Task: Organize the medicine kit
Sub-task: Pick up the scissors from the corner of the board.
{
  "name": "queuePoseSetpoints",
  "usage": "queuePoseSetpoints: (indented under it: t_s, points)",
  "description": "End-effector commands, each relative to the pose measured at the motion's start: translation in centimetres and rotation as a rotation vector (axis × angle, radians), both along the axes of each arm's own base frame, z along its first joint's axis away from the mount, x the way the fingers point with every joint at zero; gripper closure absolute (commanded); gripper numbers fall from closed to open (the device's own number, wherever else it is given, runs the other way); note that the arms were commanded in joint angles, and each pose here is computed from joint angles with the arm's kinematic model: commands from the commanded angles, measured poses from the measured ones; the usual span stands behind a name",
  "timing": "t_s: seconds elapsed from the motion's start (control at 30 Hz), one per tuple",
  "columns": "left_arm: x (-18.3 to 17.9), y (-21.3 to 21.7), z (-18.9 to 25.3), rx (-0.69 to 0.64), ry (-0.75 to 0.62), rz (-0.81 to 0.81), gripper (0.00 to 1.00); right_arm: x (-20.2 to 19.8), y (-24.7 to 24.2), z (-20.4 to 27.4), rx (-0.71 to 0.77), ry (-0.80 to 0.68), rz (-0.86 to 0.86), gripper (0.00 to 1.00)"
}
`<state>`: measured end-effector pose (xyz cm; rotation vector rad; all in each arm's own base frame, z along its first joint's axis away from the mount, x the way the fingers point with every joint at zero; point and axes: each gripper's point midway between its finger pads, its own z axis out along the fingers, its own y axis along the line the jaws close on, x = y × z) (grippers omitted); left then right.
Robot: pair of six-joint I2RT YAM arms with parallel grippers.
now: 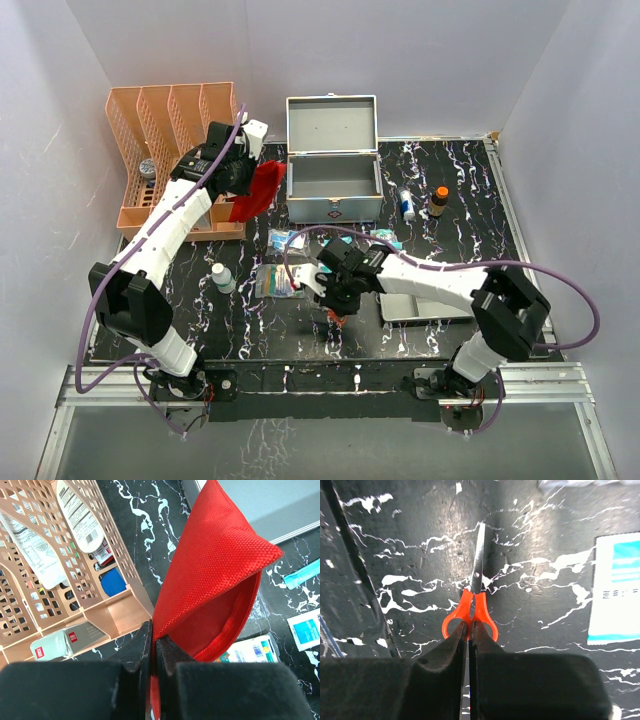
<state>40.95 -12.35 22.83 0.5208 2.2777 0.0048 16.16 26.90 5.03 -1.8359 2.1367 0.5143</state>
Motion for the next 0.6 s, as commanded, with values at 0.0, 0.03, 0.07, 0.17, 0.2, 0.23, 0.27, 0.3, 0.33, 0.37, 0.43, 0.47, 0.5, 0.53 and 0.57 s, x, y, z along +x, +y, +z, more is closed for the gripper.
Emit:
queuePoseSetpoints:
  t_s: [0.0, 0.03, 0.07, 0.17, 0.2, 0.23, 0.27, 0.3, 0.33, 0.37, 0.43, 0.47, 0.5, 0.53, 0.57]
  points:
    - [-0.4, 0.3, 2.0, -0.026, -0.041, 0.008, 1.0, 1.6, 2.1, 5.4, 0.134, -0.062, -0.056, 1.0]
    - [-0.4, 0.3, 2.0, -0.026, -0.041, 0.01, 1.0, 1.8, 2.3, 6.1, 0.149, -0.067, -0.067, 1.0]
    - [-0.3, 0.3, 2.1, -0.025, -0.042, 0.011, 1.0, 1.9, 2.5, 6.6, 0.161, -0.07, -0.08, 1.0]
    - [-0.2, 0.3, 2.2, -0.023, -0.043, 0.013, 1.0, 2.9, 3.0, 8.5, 0.211, -0.075, -0.145, 1.0]
    - [-0.1, 0.3, 2.3, -0.023, -0.046, 0.015, 1.0, 3.5, 3.2, 9.3, 0.232, -0.077, -0.179, 1.0]
    - [-0.1, 0.3, 2.4, -0.022, -0.048, 0.015, 1.0, 4.1, 3.3, 10.0, 0.254, -0.077, -0.217, 1.0]
    - [0.0, 0.4, 2.6, -0.022, -0.051, 0.017, 1.0, 4.7, 3.4, 10.8, 0.275, -0.071, -0.254, 1.0]
    - [0.1, 0.4, 2.7, -0.022, -0.055, 0.019, 1.0, 5.5, 3.4, 11.6, 0.302, -0.063, -0.3, 1.0]
    - [0.2, 0.4, 2.8, -0.023, -0.058, 0.02, 1.0, 6.2, 3.6, 12.5, 0.33, -0.062, -0.329, 1.0]
    - [0.3, 0.4, 2.9, -0.024, -0.063, 0.02, 1.0, 6.9, 3.8, 13.3, 0.36, -0.061, -0.359, 1.0]
    - [0.5, 0.3, 3.2, -0.029, -0.078, 0.021, 1.0, 8.3, 4.4, 15.2, 0.426, -0.063, -0.412, 1.0]
    - [0.5, 0.2, 3.3, -0.031, -0.083, 0.02, 1.0, 8.8, 4.7, 16.0, 0.454, -0.061, -0.435, 1.0]
    - [0.6, 0.1, 3.5, -0.035, -0.089, 0.014, 1.0, 9.4, 5.0, 16.8, 0.481, -0.059, -0.457, 1.0]
    - [0.6, 0.0, 3.6, -0.038, -0.092, 0.009, 1.0, 10.0, 5.3, 17.5, 0.506, -0.057, -0.477, 1.0]
    - [0.7, -0.1, 3.6, -0.041, -0.093, 0.006, 1.0, 10.7, 5.7, 18.3, 0.535, -0.054, -0.497, 1.0]
